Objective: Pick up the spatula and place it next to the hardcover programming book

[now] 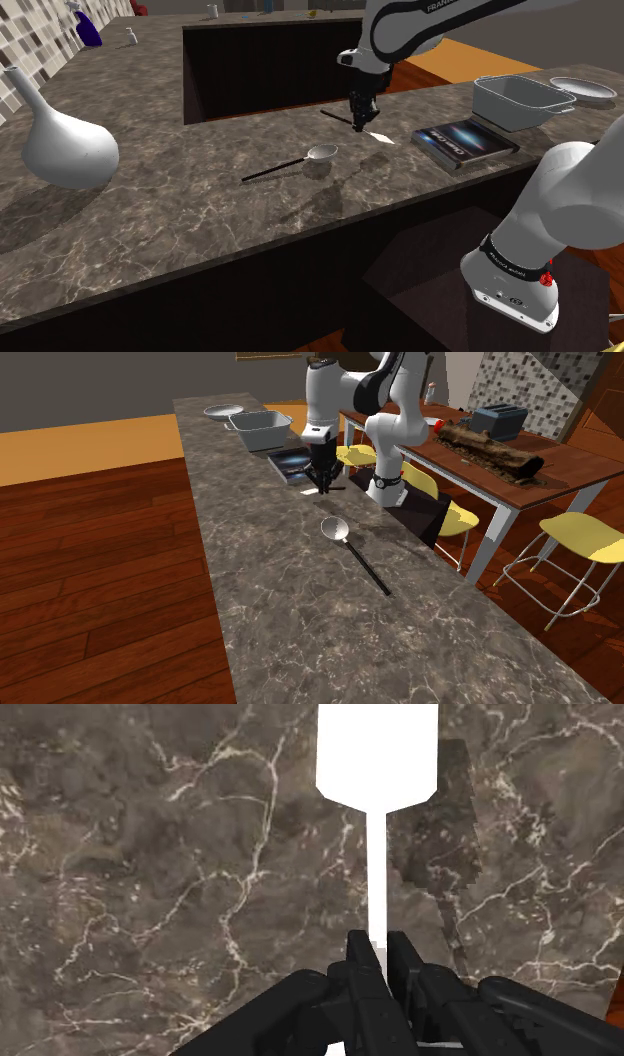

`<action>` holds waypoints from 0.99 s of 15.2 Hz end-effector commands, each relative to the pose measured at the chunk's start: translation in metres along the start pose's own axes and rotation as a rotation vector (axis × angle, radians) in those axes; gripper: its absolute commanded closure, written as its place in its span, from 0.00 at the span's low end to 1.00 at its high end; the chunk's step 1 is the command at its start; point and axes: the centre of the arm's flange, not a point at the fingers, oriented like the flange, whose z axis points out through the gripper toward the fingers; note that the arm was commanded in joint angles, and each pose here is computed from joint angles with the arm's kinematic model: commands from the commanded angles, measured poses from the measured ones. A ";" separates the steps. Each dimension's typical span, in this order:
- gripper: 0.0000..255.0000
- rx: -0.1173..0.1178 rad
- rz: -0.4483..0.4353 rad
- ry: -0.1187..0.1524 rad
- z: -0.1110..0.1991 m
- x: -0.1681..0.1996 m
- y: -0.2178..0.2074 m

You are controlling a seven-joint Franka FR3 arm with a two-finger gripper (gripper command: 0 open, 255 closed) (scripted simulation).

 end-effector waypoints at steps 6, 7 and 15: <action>1.00 0.000 -0.001 0.000 -0.006 -0.080 -0.046; 1.00 0.000 -0.001 0.000 -0.001 -0.080 -0.046; 1.00 0.000 -0.001 0.000 0.041 -0.083 -0.046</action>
